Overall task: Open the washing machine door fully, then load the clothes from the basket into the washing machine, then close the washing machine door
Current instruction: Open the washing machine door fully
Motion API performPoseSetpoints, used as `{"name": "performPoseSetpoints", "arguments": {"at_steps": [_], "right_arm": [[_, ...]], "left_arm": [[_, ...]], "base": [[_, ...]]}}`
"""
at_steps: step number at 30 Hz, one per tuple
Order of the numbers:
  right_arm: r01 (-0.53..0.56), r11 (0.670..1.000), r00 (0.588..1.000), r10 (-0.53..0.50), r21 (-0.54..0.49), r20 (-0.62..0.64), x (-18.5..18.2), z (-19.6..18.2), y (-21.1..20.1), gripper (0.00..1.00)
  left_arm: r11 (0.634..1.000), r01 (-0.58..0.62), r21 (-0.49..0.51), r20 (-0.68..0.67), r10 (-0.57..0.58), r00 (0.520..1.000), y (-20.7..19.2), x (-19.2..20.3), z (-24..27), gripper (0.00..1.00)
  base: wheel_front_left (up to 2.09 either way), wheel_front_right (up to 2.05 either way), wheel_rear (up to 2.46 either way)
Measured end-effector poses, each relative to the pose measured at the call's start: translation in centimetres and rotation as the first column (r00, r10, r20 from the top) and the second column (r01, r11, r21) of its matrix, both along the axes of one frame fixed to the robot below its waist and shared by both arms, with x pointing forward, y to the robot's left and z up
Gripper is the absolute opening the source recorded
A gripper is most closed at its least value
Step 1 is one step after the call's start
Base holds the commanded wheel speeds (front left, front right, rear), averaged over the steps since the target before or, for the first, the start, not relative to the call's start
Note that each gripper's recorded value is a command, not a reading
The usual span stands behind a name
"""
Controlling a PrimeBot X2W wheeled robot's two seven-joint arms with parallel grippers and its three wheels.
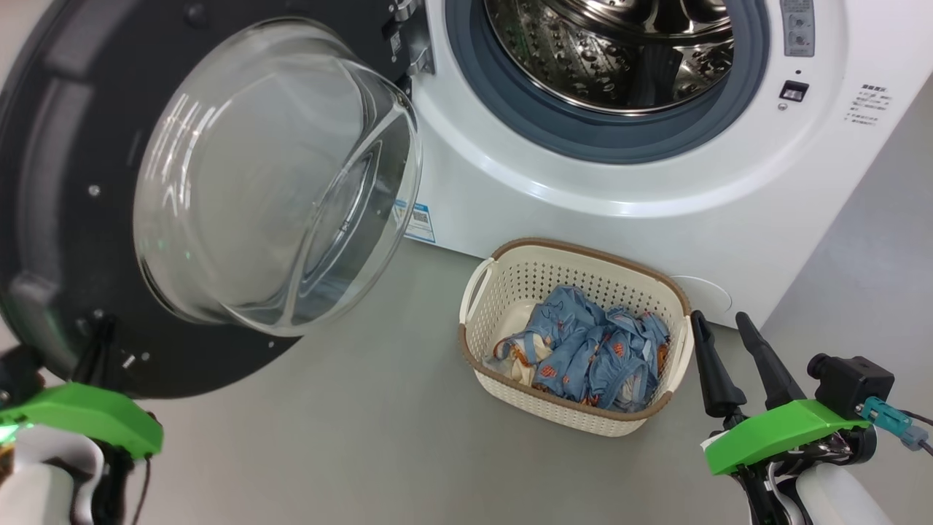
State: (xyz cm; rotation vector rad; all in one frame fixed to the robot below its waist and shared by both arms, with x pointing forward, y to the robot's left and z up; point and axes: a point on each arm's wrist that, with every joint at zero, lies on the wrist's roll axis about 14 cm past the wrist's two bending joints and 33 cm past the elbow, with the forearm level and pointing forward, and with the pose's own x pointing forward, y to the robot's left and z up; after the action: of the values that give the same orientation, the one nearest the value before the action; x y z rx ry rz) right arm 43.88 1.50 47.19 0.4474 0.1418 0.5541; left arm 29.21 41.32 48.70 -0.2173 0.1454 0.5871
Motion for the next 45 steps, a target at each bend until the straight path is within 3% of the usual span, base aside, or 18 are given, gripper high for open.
{"name": "performPoseSetpoints", "arguments": {"at_steps": [17, 45], "right_arm": [[0.003, 1.0, 1.0, -0.003, 0.005, -0.026, 0.9, -1.2, 0.1, 1.0], [-0.009, 1.0, 1.0, 0.009, -0.014, -0.015, 1.1, -1.1, 0.1, 1.0]], "left_arm": [[0.996, -0.065, 0.059, -0.096, 0.07, 0.993, 4.9, 1.7, 0.7, 0.0], [0.998, -0.012, 0.068, -0.03, 0.014, 0.999, 3.8, 2.8, 1.2, 0.0]], "base": [[0.0, 0.0, 0.0], [0.0, 0.0, 0.0]]}}
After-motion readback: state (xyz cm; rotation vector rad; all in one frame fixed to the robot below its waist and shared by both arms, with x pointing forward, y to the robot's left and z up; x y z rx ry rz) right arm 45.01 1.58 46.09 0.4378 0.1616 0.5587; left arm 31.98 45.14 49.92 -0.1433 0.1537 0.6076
